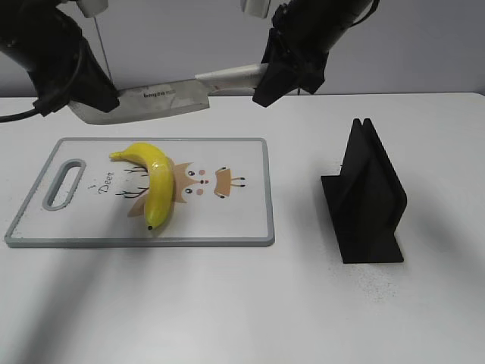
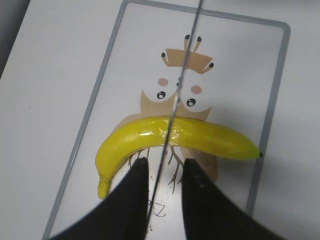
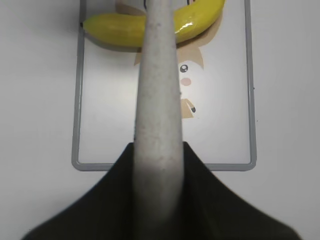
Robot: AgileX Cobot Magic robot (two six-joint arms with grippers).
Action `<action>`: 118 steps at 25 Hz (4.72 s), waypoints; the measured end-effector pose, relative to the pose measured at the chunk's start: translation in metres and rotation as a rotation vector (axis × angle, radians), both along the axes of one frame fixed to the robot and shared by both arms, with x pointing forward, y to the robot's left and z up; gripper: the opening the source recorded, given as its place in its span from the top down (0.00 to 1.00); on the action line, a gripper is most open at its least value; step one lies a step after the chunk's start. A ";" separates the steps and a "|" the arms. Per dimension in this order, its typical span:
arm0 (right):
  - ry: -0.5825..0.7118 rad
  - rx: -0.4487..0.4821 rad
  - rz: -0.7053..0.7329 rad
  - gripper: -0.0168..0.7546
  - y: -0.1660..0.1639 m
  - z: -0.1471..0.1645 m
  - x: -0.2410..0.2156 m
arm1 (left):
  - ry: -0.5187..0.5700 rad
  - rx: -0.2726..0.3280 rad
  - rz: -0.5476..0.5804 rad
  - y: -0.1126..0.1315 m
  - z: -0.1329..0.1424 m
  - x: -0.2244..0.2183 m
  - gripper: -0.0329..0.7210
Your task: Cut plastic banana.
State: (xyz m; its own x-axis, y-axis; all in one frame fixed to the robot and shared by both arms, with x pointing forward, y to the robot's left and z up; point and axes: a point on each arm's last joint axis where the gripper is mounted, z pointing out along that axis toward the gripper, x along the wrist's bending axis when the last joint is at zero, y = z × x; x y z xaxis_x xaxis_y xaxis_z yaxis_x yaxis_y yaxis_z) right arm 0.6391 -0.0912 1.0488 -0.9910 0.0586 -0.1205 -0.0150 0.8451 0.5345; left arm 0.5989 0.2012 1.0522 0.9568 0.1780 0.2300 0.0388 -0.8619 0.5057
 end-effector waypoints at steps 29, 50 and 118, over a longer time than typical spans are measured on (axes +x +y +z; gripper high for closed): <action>0.130 -0.118 -0.034 0.75 0.009 -0.141 0.038 | 0.162 0.078 0.113 -0.001 -0.113 0.039 0.91; -0.083 -0.115 0.077 0.76 0.006 -0.010 0.028 | -0.041 -0.015 0.134 0.001 -0.004 0.002 0.84; 0.218 0.254 -1.332 0.76 -0.126 0.021 -0.212 | -0.231 -0.457 1.107 0.081 0.003 -0.379 0.19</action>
